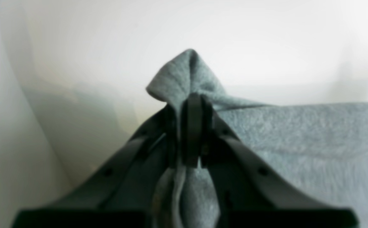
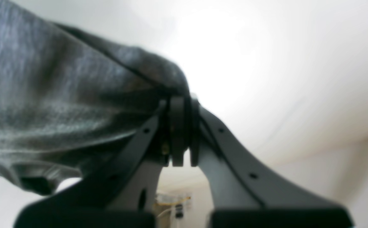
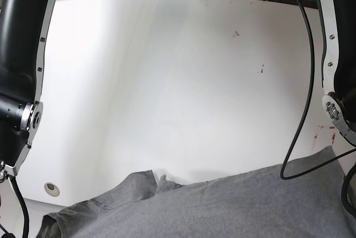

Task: Fold the T-shirt properly
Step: 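Lift the shirt with both grippers and pull it toward the robot, then lay the shirt back down flat with both grippers, then open the right gripper, then reposition both grippers along the shirt edge and regrasp the fabric, then pull the shirt edge with both grippers to straighten it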

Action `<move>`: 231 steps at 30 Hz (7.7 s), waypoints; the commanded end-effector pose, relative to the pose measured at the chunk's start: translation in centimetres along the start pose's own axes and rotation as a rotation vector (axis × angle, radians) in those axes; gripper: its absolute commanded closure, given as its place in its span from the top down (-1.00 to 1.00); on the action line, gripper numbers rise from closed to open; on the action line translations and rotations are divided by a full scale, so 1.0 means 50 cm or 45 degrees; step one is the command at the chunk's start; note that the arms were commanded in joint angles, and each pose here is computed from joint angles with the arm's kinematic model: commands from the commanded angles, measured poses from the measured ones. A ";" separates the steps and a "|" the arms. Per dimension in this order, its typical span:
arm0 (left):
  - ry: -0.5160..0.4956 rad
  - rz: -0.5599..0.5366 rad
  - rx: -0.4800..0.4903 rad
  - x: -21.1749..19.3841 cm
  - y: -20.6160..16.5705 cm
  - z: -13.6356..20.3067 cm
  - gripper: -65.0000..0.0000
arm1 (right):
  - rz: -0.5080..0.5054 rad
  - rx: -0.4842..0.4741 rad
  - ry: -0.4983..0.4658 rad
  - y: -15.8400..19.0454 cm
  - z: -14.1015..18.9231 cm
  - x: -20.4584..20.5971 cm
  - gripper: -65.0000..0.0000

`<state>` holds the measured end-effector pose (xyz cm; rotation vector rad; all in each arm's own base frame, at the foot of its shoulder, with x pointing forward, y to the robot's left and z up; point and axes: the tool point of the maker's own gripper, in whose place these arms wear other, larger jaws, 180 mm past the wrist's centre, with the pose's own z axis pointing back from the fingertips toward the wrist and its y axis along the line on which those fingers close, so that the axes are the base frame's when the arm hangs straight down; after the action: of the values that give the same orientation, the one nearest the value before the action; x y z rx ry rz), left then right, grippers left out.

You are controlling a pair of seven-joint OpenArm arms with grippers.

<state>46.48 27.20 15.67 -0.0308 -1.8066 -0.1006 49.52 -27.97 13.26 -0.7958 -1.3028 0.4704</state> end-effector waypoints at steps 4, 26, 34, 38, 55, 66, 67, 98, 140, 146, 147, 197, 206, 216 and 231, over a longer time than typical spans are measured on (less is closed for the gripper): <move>-0.030 -0.002 -0.039 -0.019 -0.018 0.018 -1.00 | 0.052 -0.104 0.034 -0.009 0.042 -0.034 -1.00; 0.474 0.075 -0.131 -0.440 -0.079 0.219 -1.00 | -0.002 0.219 0.421 0.351 0.169 -0.443 -1.00; 0.736 0.184 -0.105 -0.592 -0.071 0.365 -1.00 | -0.066 0.332 0.585 0.438 0.229 -0.547 -1.00; 0.857 0.247 -0.085 -0.648 -0.062 0.440 -1.00 | -0.068 0.375 0.674 0.466 0.263 -0.601 -1.00; 1.274 0.334 -0.045 -0.786 -0.071 0.666 -1.00 | -0.083 0.609 0.923 0.605 0.406 -0.731 -1.00; 1.375 0.222 -0.016 -0.808 -0.053 0.695 -1.00 | -0.074 0.691 1.012 0.646 0.466 -0.769 -1.00; 1.392 0.208 -0.018 -0.812 -0.054 0.700 -1.00 | -0.070 0.697 1.019 0.648 0.471 -0.773 -1.00; 1.749 -0.390 -0.075 -0.854 0.020 0.811 0.30 | 0.004 0.827 1.183 0.682 0.590 -0.843 0.51; 1.542 -0.344 0.047 -0.783 0.026 0.635 0.43 | -0.317 0.694 0.885 0.705 0.400 -0.663 0.40; 1.465 -0.245 0.027 -0.789 -0.019 0.600 0.26 | -0.310 0.679 0.904 0.694 0.391 -0.658 0.40; 1.465 -0.245 0.027 -0.789 -0.019 0.600 0.23 | -0.301 0.679 0.919 0.692 0.395 -0.663 0.40; 1.588 -0.325 0.028 -0.801 0.013 0.663 0.15 | -0.187 0.618 0.976 0.631 0.448 -0.759 0.19; 1.581 -0.331 0.009 -0.801 0.005 0.655 0.14 | -0.340 0.614 0.886 0.663 0.400 -0.688 -0.41; 1.583 -0.229 -0.005 -0.826 -0.036 0.668 -0.87 | -0.479 0.735 1.000 0.754 0.449 -0.668 -1.00; 1.847 -0.187 -0.035 -0.879 -0.053 0.833 -0.95 | -0.504 0.811 1.252 0.781 0.580 -0.785 -0.96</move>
<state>15.98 29.17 -37.43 0.1134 -0.3332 -0.1765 16.36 -23.54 -40.21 -0.1775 -0.2647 0.1024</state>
